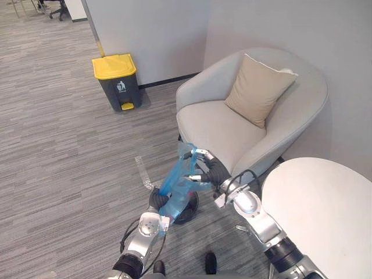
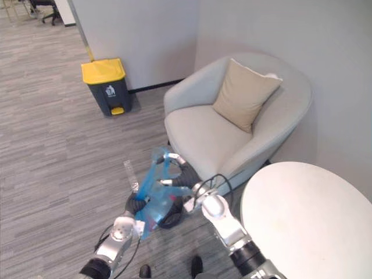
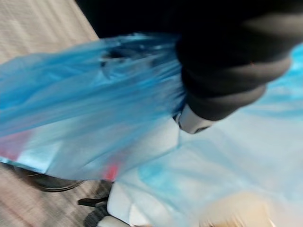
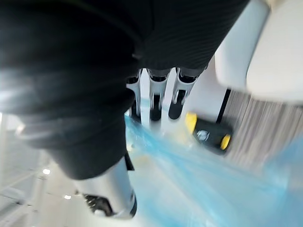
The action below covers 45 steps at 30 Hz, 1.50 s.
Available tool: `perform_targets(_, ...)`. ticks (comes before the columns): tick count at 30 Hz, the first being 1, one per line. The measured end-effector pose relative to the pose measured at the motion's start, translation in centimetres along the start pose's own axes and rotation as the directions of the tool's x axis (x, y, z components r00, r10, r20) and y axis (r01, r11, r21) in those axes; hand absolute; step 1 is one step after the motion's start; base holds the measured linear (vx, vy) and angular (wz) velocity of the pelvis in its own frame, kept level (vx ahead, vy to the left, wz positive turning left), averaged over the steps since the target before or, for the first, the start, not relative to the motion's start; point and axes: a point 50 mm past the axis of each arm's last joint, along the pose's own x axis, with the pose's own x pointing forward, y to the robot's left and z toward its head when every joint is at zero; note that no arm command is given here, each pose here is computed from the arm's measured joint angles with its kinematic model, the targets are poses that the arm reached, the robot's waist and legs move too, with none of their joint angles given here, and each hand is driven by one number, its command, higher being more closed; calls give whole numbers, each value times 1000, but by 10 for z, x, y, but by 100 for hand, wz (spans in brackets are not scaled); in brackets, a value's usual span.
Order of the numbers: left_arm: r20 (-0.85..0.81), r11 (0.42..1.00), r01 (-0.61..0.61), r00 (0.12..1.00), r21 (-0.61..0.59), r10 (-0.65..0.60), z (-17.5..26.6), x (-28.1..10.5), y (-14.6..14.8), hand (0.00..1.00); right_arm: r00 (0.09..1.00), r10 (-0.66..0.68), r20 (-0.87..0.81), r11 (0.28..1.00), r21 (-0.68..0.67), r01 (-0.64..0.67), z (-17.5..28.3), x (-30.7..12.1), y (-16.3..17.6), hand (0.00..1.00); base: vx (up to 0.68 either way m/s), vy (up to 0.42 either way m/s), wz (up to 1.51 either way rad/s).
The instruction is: Gather rubbish on tea table into small bin, then transfer packed bag to large trash can.
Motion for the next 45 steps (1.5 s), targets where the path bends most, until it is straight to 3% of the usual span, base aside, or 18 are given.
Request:
perform_targets(4,-44,999,-38,998,-25,37,-11,-4,10,100,996,-32,-89,995,-97,23,-19,-21,-13,0,0,0,5)
perform_targets(10,-129,991,-114,986,-69,105,-35,-15,30,100,881,-245,-404,964,-1,267,-84,-67,-11,0,0,0,0)
perform_targets(16,-304,977,-172,944,-126,127,-74,-33,39,100,659,-294,-692,889,54,454,-139,-114,9,0,-21,-2,0)
perform_targets(19,-419,959,-229,897,-170,140,-99,-47,46,100,489,-254,-834,830,72,554,-164,-149,27,0,0,0,0)
perform_targets(22,-505,945,-272,851,-184,147,-117,-61,49,100,361,-221,-906,778,60,625,-176,-176,37,0,33,-6,-7)
perform_targets(28,-584,938,-284,803,-198,120,-135,-76,47,100,208,-173,-963,698,29,716,-186,-207,49,0,22,15,-24)
perform_targets(35,-613,924,-318,780,-211,129,-140,-80,49,100,190,-180,-965,654,26,756,-187,-205,46,0,-9,41,-28)
perform_targets(41,-542,909,-326,828,-259,143,-121,-62,48,100,210,-134,-968,634,79,770,-184,-185,71,0,-71,18,36)
perform_targets(45,-530,902,-322,838,-287,131,-116,-58,40,100,252,-159,-955,630,98,770,-182,-167,65,0,-108,-143,26)
